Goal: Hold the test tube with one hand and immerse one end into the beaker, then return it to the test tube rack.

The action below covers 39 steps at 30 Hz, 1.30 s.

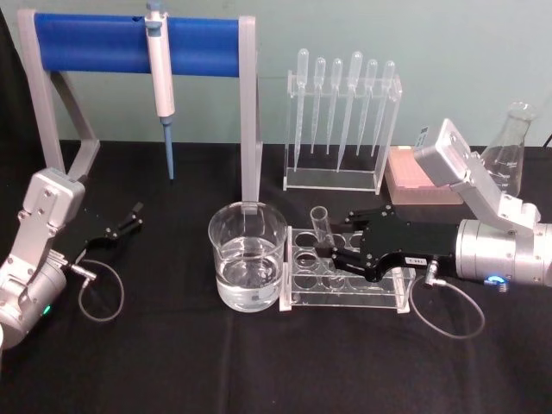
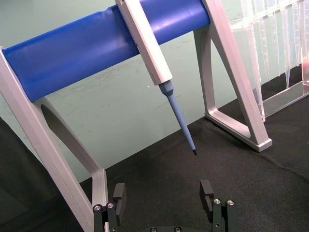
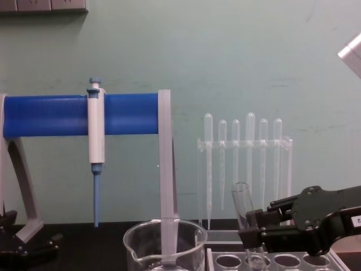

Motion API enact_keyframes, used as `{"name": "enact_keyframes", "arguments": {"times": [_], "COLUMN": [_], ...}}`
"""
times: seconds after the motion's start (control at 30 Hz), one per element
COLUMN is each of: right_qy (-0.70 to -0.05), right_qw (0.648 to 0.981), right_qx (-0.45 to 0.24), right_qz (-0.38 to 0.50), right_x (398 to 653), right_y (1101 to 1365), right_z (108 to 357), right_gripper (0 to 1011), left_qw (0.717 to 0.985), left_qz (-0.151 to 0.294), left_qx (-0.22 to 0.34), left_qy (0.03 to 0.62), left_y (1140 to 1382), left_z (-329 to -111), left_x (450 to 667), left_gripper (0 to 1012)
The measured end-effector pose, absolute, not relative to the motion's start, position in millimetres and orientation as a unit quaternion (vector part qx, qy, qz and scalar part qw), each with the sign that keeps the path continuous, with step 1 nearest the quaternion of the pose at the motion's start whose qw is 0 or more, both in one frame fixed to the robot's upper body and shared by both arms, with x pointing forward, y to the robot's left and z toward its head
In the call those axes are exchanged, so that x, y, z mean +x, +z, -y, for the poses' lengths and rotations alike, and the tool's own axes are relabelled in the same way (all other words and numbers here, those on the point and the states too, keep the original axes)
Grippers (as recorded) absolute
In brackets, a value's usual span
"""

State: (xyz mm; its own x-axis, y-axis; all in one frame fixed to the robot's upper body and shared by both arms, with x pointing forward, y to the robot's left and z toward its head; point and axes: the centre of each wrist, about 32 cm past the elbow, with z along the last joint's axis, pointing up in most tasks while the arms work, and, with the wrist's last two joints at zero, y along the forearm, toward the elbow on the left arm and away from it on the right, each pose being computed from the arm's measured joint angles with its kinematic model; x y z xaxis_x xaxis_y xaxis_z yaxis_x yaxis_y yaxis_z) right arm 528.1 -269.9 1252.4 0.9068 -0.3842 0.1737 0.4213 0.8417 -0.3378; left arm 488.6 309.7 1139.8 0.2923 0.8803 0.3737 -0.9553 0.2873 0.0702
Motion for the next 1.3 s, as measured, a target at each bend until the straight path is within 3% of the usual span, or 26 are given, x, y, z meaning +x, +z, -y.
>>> {"name": "enact_keyframes", "arguments": {"times": [0.13, 0.23, 0.77, 1.3], "right_qy": [-0.210, -0.211, -0.211, -0.247], "right_qw": [0.958, 0.958, 0.958, 0.964], "right_qx": [-0.187, -0.187, -0.187, -0.098], "right_qz": [0.050, 0.050, 0.050, 0.015], "right_x": [528, 528, 528, 507], "right_y": [1252, 1253, 1252, 1271], "right_z": [270, 270, 270, 300], "right_gripper": [280, 243, 238, 238], "left_qw": [0.791, 0.791, 0.791, 0.791], "left_qz": [0.132, 0.132, 0.133, 0.132], "left_qx": [0.141, 0.141, 0.141, 0.141], "left_qy": [0.580, 0.580, 0.580, 0.580], "left_y": [1140, 1140, 1140, 1140], "left_z": [-310, -310, -310, -310], "left_x": [489, 489, 489, 489], "left_gripper": [1000, 1000, 1000, 1000]}}
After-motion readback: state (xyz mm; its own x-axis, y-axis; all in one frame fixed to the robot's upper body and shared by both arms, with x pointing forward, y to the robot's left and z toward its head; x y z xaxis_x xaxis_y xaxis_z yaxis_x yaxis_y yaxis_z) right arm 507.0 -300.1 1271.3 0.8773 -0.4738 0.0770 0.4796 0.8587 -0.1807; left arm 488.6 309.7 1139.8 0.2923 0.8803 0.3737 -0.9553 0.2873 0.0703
